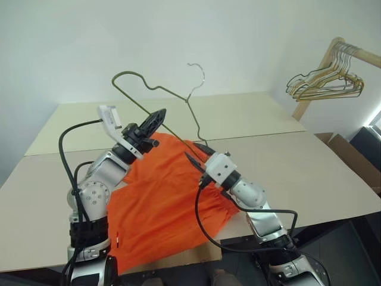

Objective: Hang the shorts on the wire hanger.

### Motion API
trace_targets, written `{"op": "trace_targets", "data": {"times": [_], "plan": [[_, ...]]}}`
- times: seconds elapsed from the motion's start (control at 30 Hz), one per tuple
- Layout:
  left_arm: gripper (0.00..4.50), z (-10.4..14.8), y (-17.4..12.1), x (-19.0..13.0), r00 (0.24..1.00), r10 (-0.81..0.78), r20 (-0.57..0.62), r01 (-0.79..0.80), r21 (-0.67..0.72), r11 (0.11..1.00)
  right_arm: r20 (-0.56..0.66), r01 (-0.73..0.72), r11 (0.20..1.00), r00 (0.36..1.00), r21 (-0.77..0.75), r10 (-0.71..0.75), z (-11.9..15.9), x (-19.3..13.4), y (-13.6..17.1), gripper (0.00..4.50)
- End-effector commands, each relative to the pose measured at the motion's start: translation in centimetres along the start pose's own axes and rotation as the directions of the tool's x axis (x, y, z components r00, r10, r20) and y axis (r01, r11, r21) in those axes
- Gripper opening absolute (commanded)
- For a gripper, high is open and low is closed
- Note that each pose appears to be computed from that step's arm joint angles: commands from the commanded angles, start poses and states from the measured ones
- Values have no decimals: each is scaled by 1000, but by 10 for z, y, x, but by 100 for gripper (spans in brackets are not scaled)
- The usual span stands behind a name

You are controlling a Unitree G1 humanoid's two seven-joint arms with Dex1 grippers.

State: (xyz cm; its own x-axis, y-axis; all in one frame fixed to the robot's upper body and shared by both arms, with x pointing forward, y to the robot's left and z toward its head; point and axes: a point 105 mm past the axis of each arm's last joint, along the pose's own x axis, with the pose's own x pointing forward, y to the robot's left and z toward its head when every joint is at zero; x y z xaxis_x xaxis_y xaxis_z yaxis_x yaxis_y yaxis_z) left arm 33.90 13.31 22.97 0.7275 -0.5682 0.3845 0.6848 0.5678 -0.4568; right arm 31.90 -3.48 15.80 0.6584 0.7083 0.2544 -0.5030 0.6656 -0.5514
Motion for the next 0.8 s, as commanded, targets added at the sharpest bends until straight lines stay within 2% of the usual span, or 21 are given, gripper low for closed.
{"op": "trace_targets", "data": {"times": [0.03,0.1,0.17,0.23,0.37,0.43,0.57,0.7,0.8], "plan": [[0,26,-7,2,996,-69,55,64,91,994,41,-25,997,999,78,22,16,-4,-15,313],[0,30,-10,-3,991,-130,22,126,129,984,37,-110,954,994,280,104,22,-7,-29,313],[0,33,-17,-10,977,-213,-8,212,148,966,22,-196,878,978,437,208,23,-13,-40,313],[0,35,-24,-16,956,-291,-38,293,167,941,18,-249,829,960,500,278,25,-20,-49,313],[0,41,-36,-27,891,-447,-82,454,165,876,11,-381,576,841,723,541,22,-40,-60,313],[0,47,-40,-28,866,-496,-68,500,151,853,23,-404,491,789,772,613,19,-44,-61,313],[0,54,-48,-26,821,-569,-50,570,134,810,154,-490,290,682,822,715,22,-51,-56,313],[0,55,-48,-22,815,-579,-23,577,111,809,187,-540,243,621,806,762,20,-48,-43,313],[0,50,-51,-25,803,-595,-32,595,107,797,197,-548,252,632,797,750,20,-35,-37,313]]}}
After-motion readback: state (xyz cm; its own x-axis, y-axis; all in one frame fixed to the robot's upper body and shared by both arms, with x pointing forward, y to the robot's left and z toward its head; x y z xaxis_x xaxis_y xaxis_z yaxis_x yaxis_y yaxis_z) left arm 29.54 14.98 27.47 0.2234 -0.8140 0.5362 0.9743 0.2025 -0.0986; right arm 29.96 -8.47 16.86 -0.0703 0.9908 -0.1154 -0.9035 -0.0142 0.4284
